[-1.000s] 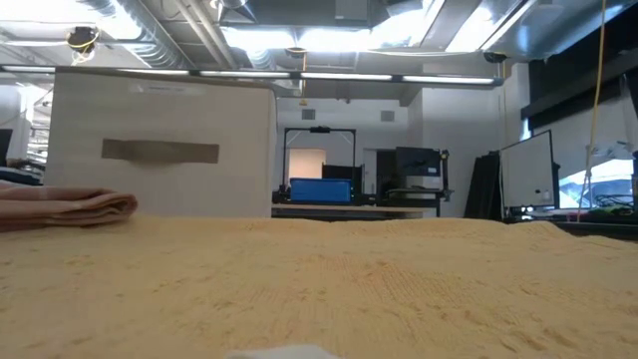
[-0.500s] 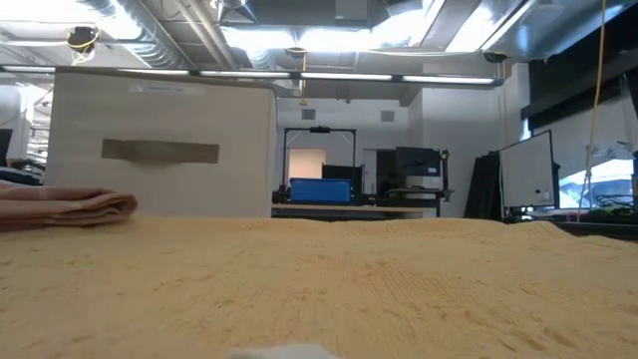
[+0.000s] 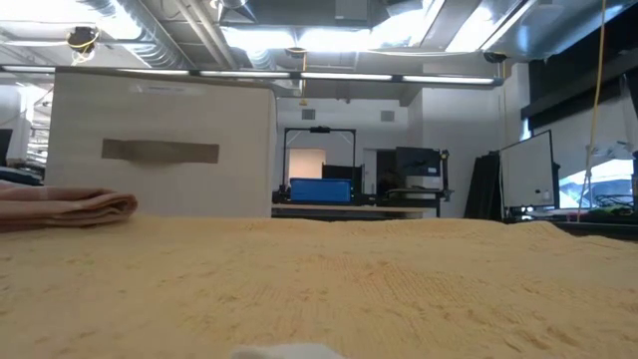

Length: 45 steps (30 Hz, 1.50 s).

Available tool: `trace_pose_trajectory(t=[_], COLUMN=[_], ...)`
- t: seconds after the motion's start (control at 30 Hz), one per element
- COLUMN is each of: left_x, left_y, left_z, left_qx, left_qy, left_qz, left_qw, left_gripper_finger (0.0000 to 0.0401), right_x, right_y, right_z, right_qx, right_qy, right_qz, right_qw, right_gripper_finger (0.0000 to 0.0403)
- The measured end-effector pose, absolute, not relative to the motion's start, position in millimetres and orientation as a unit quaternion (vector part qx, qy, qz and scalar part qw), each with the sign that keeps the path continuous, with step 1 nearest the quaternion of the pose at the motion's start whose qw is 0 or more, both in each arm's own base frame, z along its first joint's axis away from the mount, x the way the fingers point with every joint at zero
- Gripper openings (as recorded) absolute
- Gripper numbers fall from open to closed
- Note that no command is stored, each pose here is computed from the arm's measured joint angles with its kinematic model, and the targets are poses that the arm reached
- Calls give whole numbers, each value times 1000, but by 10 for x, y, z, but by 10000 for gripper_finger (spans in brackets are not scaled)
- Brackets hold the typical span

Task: Fold towel
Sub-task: Fold the yellow towel

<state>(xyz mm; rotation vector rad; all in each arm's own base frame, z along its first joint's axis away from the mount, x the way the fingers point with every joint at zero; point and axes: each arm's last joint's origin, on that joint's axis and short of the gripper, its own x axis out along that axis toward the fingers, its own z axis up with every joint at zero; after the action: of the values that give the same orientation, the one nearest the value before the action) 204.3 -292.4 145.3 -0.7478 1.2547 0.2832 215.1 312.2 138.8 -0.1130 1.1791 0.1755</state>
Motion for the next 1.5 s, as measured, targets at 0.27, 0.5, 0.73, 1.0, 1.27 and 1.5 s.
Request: trace_pose_trajectory(t=[0.27, 0.5, 0.73, 1.0, 1.27, 1.5], left_x=[2034, 1972, 1794, 1643, 1590, 1623], left_y=[-2918, -2912, -2953, -3008, -3034, -3012], left_z=[1497, 1857, 2029, 2005, 2001, 1993], left_qx=[-336, -340, -355, -365, -373, -368], left_qy=[580, 569, 573, 579, 581, 570], left_qz=[116, 89, 90, 107, 114, 120], left_qw=[734, 743, 733, 721, 715, 725], left_gripper_finger=[6, 4, 4, 4, 6, 7], right_x=[2154, 2201, 2249, 2288, 2301, 2310], right_y=[3126, 3197, 3305, 3396, 3421, 3416], right_z=[1406, 1674, 1858, 1870, 1802, 1763], right_qx=[-54, -67, -34, 15, 27, 19], right_qy=[556, 566, 564, 556, 563, 560], right_qz=[81, 74, 103, 136, 133, 121], right_qw=[825, 819, 819, 820, 816, 819], right_gripper_finger=[14, 14, 14, 14, 14, 14])
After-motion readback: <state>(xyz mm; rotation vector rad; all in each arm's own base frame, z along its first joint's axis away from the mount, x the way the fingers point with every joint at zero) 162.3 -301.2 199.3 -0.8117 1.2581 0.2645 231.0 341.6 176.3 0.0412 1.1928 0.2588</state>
